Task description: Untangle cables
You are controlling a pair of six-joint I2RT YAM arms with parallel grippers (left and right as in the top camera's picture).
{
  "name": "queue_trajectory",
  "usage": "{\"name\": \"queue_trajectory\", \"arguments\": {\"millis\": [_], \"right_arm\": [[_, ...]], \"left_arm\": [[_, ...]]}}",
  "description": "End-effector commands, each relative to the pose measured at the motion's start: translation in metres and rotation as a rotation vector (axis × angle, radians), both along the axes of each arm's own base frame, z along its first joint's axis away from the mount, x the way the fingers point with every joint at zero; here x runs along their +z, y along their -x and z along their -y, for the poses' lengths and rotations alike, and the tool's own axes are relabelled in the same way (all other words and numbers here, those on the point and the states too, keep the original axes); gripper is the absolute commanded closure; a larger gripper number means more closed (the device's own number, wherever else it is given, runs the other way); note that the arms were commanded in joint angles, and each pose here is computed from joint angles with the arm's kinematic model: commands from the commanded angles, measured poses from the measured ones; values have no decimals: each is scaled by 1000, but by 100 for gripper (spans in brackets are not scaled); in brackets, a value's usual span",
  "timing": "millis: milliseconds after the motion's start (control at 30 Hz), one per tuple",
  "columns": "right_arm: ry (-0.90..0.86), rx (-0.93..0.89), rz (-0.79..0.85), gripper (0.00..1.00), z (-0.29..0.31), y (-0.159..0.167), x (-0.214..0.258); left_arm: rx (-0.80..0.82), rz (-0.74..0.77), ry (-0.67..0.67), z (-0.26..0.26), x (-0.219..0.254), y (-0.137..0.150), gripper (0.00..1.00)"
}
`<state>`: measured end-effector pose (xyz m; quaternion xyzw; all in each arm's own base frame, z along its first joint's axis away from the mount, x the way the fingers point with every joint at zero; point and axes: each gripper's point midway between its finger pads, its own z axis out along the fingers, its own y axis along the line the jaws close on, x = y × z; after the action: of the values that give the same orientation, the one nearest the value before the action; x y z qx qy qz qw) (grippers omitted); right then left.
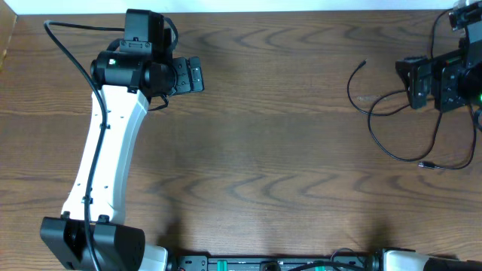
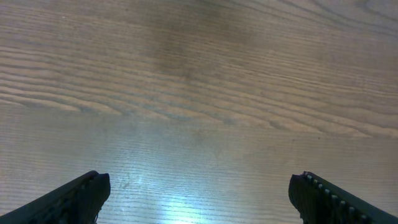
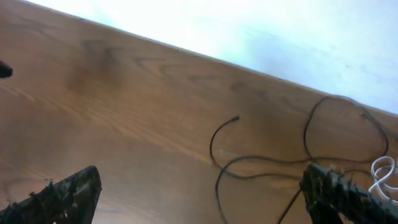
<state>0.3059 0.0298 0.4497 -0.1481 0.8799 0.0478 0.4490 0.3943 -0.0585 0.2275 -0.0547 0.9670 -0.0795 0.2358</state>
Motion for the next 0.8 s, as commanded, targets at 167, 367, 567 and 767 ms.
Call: {"name": "queue_trajectory", "arguments": {"millis": [167, 367, 567, 767], "right_arm": [[47, 41, 145, 1, -13, -21, -18], [-10, -37, 265, 1, -13, -15, -61], [-99, -161, 372, 1, -4, 2, -121], [-139, -142, 555, 1, -7, 25, -176]], "left_arm": [[-7, -17, -2, 2, -6, 1, 2], [-7, -17, -2, 2, -6, 1, 2], [-7, -17, -2, 2, -6, 1, 2], [-7, -17, -2, 2, -6, 1, 2]]}}
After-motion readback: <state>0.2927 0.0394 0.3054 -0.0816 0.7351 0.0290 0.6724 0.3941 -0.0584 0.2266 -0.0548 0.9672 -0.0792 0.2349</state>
